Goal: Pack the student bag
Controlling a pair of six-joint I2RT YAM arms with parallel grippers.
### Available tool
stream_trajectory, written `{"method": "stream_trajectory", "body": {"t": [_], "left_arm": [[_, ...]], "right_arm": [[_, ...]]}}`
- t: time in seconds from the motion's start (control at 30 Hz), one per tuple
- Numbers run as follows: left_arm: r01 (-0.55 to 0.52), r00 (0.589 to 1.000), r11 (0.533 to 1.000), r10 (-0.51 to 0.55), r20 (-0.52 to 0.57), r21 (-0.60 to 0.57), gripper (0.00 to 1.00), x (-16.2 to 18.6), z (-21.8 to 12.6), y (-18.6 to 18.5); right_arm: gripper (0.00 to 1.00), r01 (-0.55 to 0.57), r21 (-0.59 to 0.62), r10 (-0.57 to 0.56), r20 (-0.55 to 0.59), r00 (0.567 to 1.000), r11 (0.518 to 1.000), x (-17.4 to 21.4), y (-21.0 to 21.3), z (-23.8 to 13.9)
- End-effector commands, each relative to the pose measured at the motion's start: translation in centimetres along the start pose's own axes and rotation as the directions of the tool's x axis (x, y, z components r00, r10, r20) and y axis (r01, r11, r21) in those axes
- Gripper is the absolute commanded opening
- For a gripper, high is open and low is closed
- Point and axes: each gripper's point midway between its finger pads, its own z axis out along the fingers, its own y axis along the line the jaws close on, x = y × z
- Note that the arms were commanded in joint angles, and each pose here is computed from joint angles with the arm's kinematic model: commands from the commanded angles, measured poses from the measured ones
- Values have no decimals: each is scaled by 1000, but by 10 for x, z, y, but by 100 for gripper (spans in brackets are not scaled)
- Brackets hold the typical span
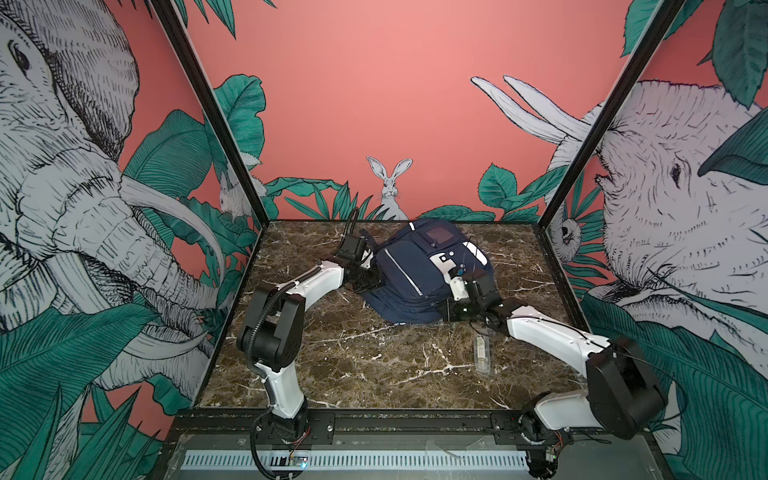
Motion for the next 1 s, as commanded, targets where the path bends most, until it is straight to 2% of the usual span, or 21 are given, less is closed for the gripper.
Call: {"method": "stream_trajectory", "body": {"t": [0.0, 0.27, 0.4, 0.53, 0.6, 0.7, 0.87, 0.97], "left_arm": [[-30, 995, 999, 31, 93, -21, 0, -17, -22, 3], [-27, 994, 999, 30, 103, -24, 0, -15, -28, 6], [-22, 994, 1000, 24, 103, -21, 0, -14, -27, 6], [-13, 995, 1000, 14, 97, -10, 0, -13, -24, 7], [-13, 995, 1000, 13, 94, -4, 0, -14, -23, 5], [-27, 995, 1000, 27, 94, -5, 0, -13, -22, 2], [-38, 996, 999, 39, 80, -8, 0, -8, -16, -2], [-47, 996, 999, 47, 76, -5, 0, -4, -12, -6]], "right_arm": [[0, -26, 83, 26, 0, 1000, 996, -3, -30, -11], [0, -177, 231, 168, 56, 984, 957, -23, -100, -24], [0, -225, 232, 212, 82, 974, 946, -30, -113, -24], [1, -234, 166, 225, 71, 972, 958, -34, -104, -16], [8, -226, 118, 221, 56, 974, 967, -33, -96, -13], [25, -173, 41, 172, 35, 985, 984, -31, -74, -12], [48, -89, 32, 88, 27, 996, 995, -25, -50, -20], [69, -46, 21, 45, 67, 997, 999, -32, -37, -29]]}}
